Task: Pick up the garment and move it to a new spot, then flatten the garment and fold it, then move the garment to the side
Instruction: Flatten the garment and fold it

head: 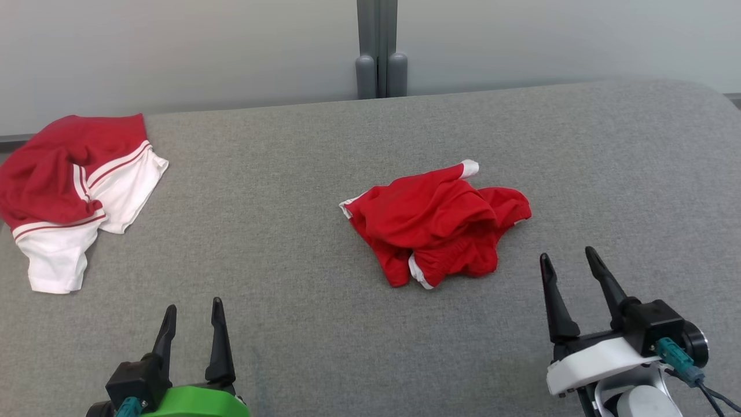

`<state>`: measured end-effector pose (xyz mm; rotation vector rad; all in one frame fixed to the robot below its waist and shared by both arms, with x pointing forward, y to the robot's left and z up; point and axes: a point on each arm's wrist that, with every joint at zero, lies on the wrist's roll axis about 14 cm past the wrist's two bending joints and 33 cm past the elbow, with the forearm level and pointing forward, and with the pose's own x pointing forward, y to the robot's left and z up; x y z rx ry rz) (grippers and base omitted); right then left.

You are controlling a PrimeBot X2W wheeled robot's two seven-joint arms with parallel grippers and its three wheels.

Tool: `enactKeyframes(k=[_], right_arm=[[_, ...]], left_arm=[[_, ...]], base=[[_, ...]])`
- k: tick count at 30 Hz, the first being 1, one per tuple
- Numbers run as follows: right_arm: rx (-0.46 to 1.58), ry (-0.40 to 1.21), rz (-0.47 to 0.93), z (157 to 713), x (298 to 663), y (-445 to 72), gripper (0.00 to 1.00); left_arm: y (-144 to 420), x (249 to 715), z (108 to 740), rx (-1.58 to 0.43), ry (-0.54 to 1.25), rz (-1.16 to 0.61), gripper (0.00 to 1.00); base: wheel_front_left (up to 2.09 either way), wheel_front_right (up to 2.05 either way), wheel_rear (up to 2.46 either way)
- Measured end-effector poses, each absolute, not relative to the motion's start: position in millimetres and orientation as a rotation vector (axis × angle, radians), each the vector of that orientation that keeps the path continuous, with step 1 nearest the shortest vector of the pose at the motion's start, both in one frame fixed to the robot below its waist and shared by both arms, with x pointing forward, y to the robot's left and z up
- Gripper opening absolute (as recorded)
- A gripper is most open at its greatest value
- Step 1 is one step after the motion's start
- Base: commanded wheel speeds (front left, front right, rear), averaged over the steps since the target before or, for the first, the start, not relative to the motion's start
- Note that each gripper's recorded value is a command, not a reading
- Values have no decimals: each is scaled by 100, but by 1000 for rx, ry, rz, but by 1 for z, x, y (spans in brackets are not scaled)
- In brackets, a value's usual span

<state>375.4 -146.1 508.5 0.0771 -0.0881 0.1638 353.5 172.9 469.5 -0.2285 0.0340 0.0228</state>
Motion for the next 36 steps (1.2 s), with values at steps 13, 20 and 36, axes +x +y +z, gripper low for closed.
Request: enactKeyframes(k=[13, 20, 36], right_arm=[[137, 147, 436, 440, 380, -52, 100], [134, 247, 507, 409, 396, -25, 100], [165, 122, 532, 443, 436, -8, 0]], left_arm=[[184, 354, 460, -229, 62, 69, 100], [204, 347, 451, -230, 90, 145, 100], [219, 344, 437, -221, 132, 208, 100]], base=[[0, 0, 0], [0, 0, 0], [0, 0, 0]])
